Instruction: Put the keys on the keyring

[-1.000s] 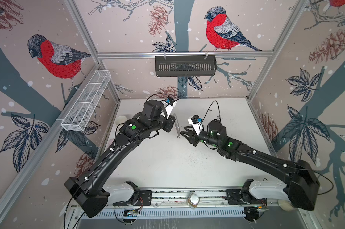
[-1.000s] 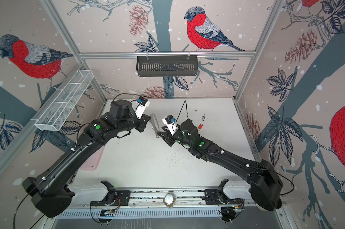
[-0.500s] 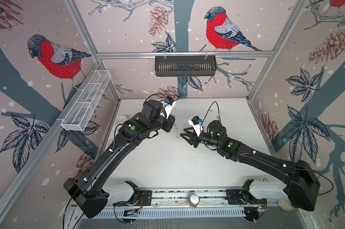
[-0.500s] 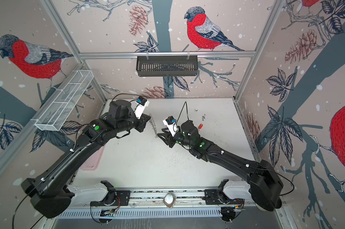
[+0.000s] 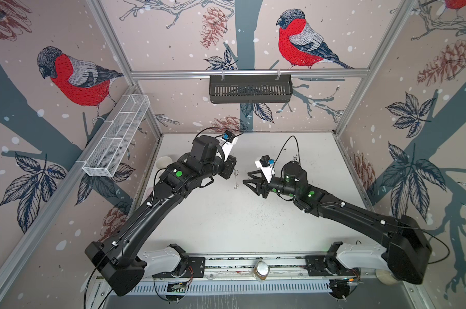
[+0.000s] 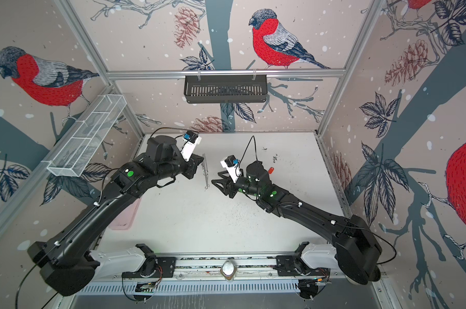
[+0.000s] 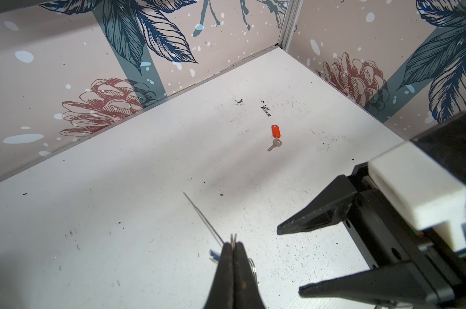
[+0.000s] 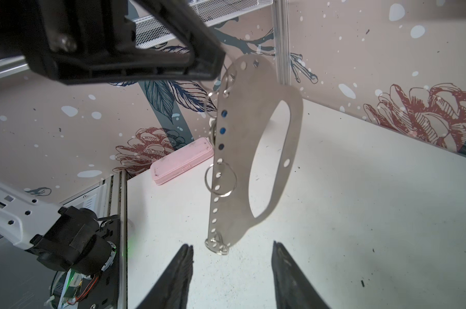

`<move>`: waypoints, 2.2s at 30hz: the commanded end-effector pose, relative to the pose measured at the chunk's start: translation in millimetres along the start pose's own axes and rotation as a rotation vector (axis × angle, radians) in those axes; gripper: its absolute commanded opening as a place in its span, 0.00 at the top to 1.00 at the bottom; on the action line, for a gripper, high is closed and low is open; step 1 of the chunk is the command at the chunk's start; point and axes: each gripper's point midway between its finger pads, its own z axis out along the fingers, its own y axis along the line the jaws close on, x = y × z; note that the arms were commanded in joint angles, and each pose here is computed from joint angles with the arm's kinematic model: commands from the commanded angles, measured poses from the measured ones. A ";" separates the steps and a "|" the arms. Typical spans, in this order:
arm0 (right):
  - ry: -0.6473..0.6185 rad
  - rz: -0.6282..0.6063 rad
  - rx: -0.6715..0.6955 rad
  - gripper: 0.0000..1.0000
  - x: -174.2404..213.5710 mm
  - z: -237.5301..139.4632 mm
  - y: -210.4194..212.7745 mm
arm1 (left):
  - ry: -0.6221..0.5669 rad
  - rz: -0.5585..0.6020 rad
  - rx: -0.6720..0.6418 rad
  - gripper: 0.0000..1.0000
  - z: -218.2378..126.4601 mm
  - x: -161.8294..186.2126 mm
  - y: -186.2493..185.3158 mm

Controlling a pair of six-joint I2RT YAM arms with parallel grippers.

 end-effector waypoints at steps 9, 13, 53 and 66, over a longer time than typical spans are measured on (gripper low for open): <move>-0.039 -0.024 -0.256 0.45 -23.6 4.9 15.0 | -0.057 0.010 0.040 1.00 -4.2 -10.8 -7.2; -0.033 -0.022 -0.333 0.45 -22.6 6.3 23.9 | -0.062 0.010 0.043 1.00 -5.5 -11.5 -7.9; -0.043 0.036 -0.481 0.52 -30.0 23.4 32.3 | -0.107 0.012 0.051 1.00 -17.9 -16.8 -10.1; -0.055 0.034 -0.516 0.70 -36.6 20.2 38.8 | -0.107 0.012 0.034 1.00 -17.1 -14.9 -7.1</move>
